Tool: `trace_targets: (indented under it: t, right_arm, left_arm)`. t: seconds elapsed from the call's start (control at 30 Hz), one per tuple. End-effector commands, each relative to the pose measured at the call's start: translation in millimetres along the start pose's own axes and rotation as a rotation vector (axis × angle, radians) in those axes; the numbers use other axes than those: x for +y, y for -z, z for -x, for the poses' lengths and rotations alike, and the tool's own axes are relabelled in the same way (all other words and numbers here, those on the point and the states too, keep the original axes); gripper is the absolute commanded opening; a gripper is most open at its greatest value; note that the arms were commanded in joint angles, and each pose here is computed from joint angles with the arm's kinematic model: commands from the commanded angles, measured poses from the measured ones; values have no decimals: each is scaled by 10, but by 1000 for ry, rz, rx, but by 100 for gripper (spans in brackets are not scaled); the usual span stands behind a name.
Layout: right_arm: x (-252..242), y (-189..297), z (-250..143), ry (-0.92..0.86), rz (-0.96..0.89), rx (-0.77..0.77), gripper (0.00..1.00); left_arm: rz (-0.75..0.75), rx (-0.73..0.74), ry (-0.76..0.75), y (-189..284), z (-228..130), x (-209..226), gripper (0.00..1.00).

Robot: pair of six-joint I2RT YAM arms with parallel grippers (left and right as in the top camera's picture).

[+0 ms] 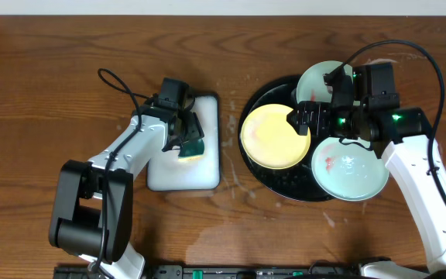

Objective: Clean dirty plates on tray and stack at the side
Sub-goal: 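Lower the left gripper and grasp the green sponge in the foam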

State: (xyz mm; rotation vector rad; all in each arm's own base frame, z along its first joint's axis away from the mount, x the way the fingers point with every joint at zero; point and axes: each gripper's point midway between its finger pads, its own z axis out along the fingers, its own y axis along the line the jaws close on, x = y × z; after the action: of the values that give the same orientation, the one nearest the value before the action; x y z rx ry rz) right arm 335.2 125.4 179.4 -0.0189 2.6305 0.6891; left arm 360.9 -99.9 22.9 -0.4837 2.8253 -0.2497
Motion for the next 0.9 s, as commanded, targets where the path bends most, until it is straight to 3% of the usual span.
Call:
trace_targets:
  t: [0.0,0.2,0.87]
  right_arm:
    - [60,19,-13,-4,19,1,99]
    - [61,19,-11,-4,19,0,99]
    - [54,19,-12,-4,15,0,99]
  left_arm:
    - [26,15,9,-72,-55,63,69]
    - [30,21,9,-78,-75,76,75]
    - [205,-98,-79,-47,-78,89,74]
